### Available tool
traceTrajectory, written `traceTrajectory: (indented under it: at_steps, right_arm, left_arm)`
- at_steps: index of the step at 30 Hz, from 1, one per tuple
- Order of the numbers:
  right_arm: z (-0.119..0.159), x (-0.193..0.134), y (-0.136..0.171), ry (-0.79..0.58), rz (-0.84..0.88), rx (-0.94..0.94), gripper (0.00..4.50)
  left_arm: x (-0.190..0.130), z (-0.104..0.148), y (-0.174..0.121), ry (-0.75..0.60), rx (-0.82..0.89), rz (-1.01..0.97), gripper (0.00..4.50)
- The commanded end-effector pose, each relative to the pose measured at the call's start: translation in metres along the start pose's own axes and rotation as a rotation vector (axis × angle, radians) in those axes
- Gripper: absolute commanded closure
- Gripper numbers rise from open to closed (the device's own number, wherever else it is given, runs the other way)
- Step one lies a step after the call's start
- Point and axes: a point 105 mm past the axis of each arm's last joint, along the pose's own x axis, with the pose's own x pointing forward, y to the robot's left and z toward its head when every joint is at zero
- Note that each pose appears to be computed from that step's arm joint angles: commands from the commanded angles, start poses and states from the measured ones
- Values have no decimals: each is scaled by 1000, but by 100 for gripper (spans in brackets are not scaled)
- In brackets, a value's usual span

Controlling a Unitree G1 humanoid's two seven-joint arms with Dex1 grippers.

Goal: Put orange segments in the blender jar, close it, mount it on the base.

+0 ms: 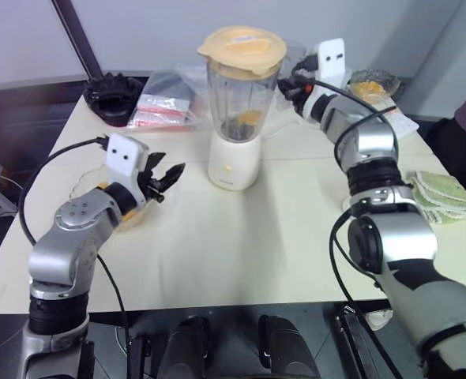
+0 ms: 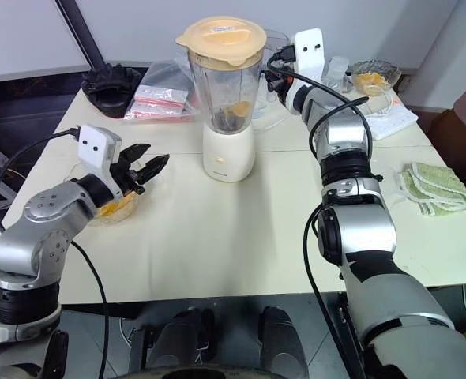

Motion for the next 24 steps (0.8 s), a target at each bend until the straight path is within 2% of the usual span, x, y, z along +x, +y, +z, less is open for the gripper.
traceTrajectory:
  at_steps: [1, 5, 10, 24]
  right_arm:
    - [-3, 2, -5, 37, -42, 8, 364]
    - [-18, 5, -4, 132, -73, 67, 364]
    - [-23, 5, -8, 179, -130, 73, 364]
    - [-30, 3, 7, 192, -95, -42, 364]
  left_arm:
    - [3, 12, -3, -56, 13, -7, 189]
    - [4, 13, -5, -71, -4, -5, 189]
    - [7, 11, -9, -70, -1, -11, 189]
    - [10, 9, -7, -79, -4, -6, 189]
